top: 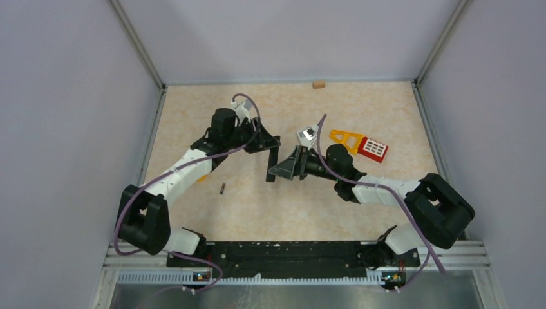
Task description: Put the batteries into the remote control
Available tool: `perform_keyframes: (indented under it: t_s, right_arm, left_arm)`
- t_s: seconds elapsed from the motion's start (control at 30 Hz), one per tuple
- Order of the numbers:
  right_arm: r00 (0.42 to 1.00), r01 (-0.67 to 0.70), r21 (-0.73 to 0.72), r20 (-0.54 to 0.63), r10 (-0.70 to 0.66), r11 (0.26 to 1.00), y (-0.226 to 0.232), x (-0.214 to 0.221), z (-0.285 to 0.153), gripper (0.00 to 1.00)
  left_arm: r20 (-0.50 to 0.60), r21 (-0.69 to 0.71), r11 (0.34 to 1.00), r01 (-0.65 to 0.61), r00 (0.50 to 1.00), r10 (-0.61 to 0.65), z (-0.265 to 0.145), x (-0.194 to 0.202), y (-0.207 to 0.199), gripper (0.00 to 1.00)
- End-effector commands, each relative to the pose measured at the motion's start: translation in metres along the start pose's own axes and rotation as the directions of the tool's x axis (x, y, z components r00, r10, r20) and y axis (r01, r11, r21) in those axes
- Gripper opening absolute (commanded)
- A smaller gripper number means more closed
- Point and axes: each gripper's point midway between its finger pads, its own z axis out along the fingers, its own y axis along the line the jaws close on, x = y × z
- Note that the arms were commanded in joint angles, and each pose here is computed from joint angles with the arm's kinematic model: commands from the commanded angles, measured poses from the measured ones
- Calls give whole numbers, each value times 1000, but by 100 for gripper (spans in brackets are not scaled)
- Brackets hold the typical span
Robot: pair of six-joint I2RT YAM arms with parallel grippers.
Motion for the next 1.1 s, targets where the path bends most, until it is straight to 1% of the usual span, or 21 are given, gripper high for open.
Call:
perform_keyframes:
  t_s: [0.0,0.1,0.17,0.2,0.27,0.33,0.4,0.43,0.47,0.5,0.53,0.57,0.6,0.67,0.73,0.77,0.83,0.87,0.93,1.0,1.07]
  right_arm:
    - [994,56,-146,99,-41,988,45,-27,-6,87]
    - [993,70,-147,108,-54,987,48,-30,-6,88]
    - [991,83,-176,114,-64,981,56,-33,-6,87]
    - [991,84,-198,117,-61,977,62,-35,-7,83]
    - [991,92,-272,119,-62,958,81,-40,-8,72]
    - [989,101,-332,134,-59,938,96,-43,-12,63]
    - [986,106,-358,156,-53,928,105,-48,-15,53]
    - [985,105,-355,163,-49,929,105,-50,-15,48]
    - [985,105,-347,165,-49,932,105,-52,-14,43]
    - [984,109,-334,167,-56,936,104,-54,-12,38]
    - [987,97,-287,148,-56,953,94,-52,-6,34]
    - [989,95,-225,129,-67,970,83,-52,0,32]
    - [990,111,-158,109,-94,981,72,-51,7,28]
    - [980,183,42,66,-185,982,45,-49,21,26]
    - [956,287,215,-9,-292,933,24,-46,28,25]
    - [946,320,290,-41,-323,902,13,-47,29,25]
    - [934,352,376,-83,-347,857,-1,-50,31,24]
    - [926,369,412,-92,-365,833,-6,-52,31,24]
    - [907,409,439,-98,-410,800,-5,-55,34,24]
    - [888,448,460,-135,-439,766,-8,-52,35,23]
    - [871,482,482,-170,-461,732,-12,-51,37,23]
  left_arm:
    - [45,261,964,-49,998,38,-26,-19,-61,34]
    - [46,353,935,-40,999,26,-38,-22,-80,34]
    - [39,413,911,-27,999,12,-44,-23,-92,34]
    - [34,438,899,-21,999,7,-47,-23,-98,34]
    - [30,473,881,-12,1000,-2,-52,-24,-106,34]
    - [45,493,870,-17,999,-6,-57,-27,-112,35]
    - [64,499,866,-26,998,-6,-61,-29,-115,36]
    - [78,497,867,-34,997,-6,-62,-31,-116,39]
    - [96,495,868,-48,995,1,-65,-32,-117,47]
    - [107,485,873,-51,994,-2,-65,-33,-115,61]
    - [131,467,881,-74,991,14,-66,-34,-113,75]
    - [152,437,895,-89,988,24,-65,-35,-107,81]
    - [177,387,917,-96,984,29,-62,-38,-99,85]
    - [205,265,957,-117,977,63,-58,-41,-78,87]
    - [210,153,980,-126,973,92,-56,-43,-59,87]
    - [198,94,989,-111,976,90,-55,-41,-48,86]
    - [196,24,994,-108,975,101,-56,-41,-37,82]
    - [204,-4,995,-103,974,102,-56,-42,-32,79]
    - [213,-50,994,-93,972,101,-57,-43,-23,73]
    - [220,-75,994,-82,971,97,-58,-44,-18,66]
    - [220,-81,993,-82,971,98,-58,-44,-16,63]
